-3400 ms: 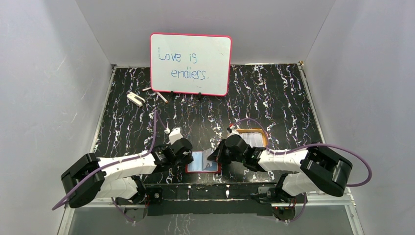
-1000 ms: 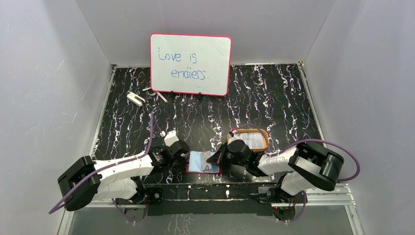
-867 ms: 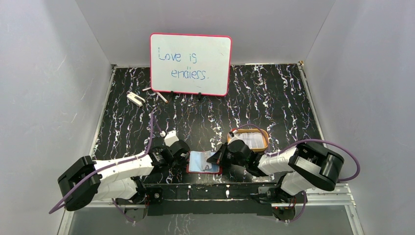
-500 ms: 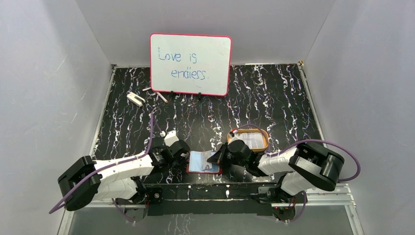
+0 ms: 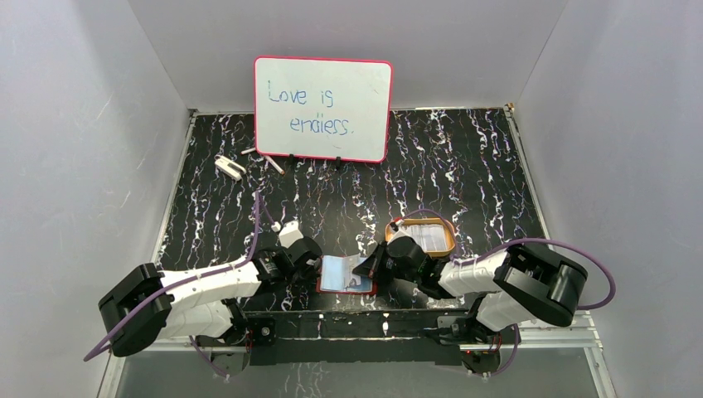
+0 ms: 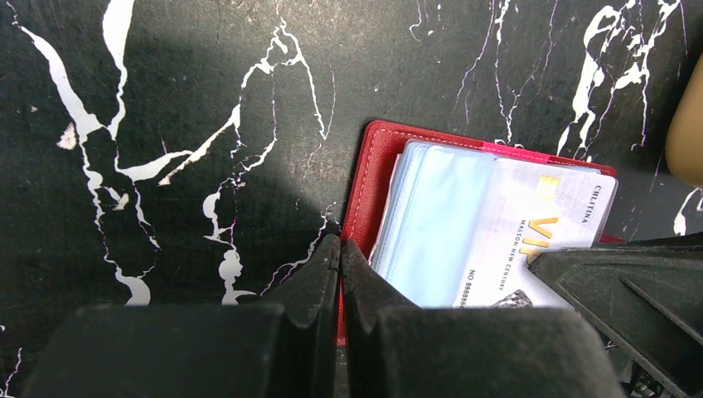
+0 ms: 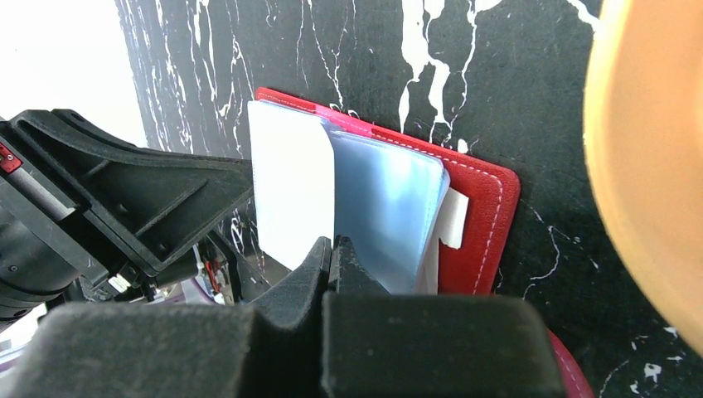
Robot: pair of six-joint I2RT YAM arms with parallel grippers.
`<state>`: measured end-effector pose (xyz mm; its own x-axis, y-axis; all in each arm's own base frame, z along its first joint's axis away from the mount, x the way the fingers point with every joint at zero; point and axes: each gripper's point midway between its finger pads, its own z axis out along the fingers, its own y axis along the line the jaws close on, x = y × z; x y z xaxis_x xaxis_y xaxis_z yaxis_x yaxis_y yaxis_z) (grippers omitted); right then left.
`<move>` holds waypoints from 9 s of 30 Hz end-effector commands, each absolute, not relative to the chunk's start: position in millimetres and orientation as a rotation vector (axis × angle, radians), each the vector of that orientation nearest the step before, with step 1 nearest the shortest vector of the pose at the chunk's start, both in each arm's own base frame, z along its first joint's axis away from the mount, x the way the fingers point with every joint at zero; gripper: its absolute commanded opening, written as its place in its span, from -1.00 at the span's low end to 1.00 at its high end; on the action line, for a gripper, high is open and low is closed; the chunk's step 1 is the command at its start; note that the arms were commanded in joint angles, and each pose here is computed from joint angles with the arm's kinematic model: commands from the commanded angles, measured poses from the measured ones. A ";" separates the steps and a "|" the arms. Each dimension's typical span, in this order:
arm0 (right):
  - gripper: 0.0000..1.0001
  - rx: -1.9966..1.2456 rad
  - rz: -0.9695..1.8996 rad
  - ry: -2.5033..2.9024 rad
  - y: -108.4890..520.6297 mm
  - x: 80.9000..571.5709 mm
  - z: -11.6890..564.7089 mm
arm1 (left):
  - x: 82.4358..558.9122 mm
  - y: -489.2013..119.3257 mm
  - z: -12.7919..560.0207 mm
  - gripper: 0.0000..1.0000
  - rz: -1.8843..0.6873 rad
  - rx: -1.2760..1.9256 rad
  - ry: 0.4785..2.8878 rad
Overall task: Put the credit cards into the card holder
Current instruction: Insert the credit card into the card holder.
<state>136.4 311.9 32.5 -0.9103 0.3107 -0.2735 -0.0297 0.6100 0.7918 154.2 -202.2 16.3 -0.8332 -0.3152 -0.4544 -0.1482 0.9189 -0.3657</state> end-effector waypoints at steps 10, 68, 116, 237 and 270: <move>-1.00 0.169 1.226 2.471 315.6 132.6 23.7 | 135.5 -185.2 -7.3 -1.00 -0.332 -0.313 2.652; -0.08 0.073 1.238 2.628 318.0 104.3 34.8 | 134.0 -178.1 5.6 -1.00 -0.412 -0.383 2.593; 0.01 -0.130 1.057 2.653 290.1 97.6 27.3 | 99.1 -284.7 10.7 -0.97 -0.999 0.240 2.710; -0.22 -0.292 1.031 2.652 366.6 138.1 42.4 | 130.5 -150.6 10.0 -0.55 -0.281 -0.332 2.579; -0.44 -0.413 1.124 2.634 392.7 136.2 42.8 | 131.4 -156.7 10.6 -0.53 -0.312 -0.322 2.579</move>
